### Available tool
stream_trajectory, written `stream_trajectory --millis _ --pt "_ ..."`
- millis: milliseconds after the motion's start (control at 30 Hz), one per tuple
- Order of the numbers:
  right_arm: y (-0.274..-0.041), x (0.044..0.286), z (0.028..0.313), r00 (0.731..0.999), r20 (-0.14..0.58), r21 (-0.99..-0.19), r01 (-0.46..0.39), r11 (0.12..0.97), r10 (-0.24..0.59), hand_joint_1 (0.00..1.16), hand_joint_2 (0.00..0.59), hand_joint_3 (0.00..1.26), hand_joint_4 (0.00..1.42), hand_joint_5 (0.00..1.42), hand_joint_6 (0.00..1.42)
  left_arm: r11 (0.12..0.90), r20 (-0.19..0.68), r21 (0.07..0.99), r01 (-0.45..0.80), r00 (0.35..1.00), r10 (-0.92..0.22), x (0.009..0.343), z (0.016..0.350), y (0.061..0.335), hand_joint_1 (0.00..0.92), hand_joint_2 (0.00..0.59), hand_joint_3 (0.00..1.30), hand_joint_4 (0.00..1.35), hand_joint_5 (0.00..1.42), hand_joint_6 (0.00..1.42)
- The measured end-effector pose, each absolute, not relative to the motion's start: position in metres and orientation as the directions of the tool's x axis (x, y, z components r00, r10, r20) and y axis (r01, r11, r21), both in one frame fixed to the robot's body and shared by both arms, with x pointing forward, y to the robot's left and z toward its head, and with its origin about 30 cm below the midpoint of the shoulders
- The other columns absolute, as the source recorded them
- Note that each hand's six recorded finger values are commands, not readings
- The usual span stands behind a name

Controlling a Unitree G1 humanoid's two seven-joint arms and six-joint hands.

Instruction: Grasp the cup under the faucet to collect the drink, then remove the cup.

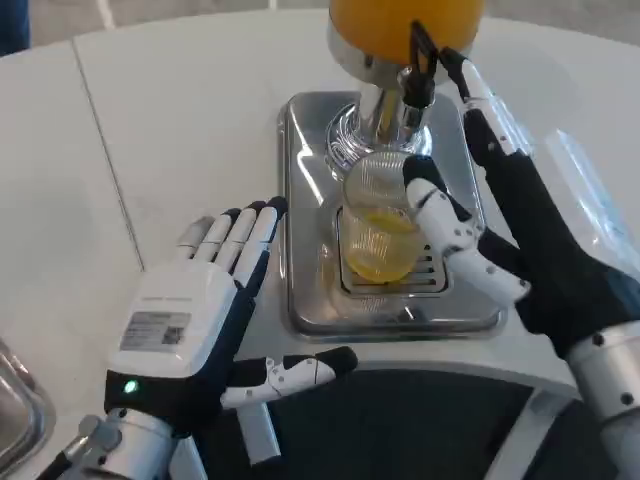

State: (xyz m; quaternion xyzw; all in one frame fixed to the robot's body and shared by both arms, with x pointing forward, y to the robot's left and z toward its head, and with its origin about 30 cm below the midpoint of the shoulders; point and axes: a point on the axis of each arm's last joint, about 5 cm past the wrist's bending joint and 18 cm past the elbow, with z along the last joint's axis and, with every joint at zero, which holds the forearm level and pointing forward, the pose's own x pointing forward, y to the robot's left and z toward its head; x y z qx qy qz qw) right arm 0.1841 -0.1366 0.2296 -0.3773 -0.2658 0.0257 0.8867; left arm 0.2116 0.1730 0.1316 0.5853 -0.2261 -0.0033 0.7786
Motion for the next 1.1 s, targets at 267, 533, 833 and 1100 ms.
stream_trajectory --millis 267,533,833,1100 --pt "-0.159 0.169 0.218 0.835 0.412 -0.813 0.156 0.561 0.365 0.24 0.47 0.0 0.0 0.0 0.0 0.312 0.346 0.915 -0.256 0.896 -0.278 0.222 0.13 0.169 0.028 0.093 0.0 0.0 0.05 0.06" --pt "-0.173 0.143 0.204 0.835 0.366 -0.874 0.156 0.461 0.411 0.24 0.469 0.0 0.0 0.0 0.0 0.316 0.365 0.908 -0.276 0.892 -0.268 0.233 0.134 0.165 0.025 0.094 0.0 0.0 0.05 0.06" --pt "-0.178 0.114 0.193 0.853 0.327 -0.883 0.122 0.454 0.406 0.29 0.462 0.0 0.0 0.0 0.0 0.367 0.38 0.886 -0.282 0.897 -0.228 0.245 0.135 0.16 0.043 0.08 0.0 0.0 0.1 0.1" --pt "-0.181 0.099 0.192 0.875 0.323 -0.873 0.129 0.47 0.36 0.31 0.444 0.0 0.0 0.0 0.0 0.439 0.42 0.846 -0.304 0.886 -0.197 0.251 0.137 0.153 0.084 0.064 0.0 0.0 0.16 0.15"
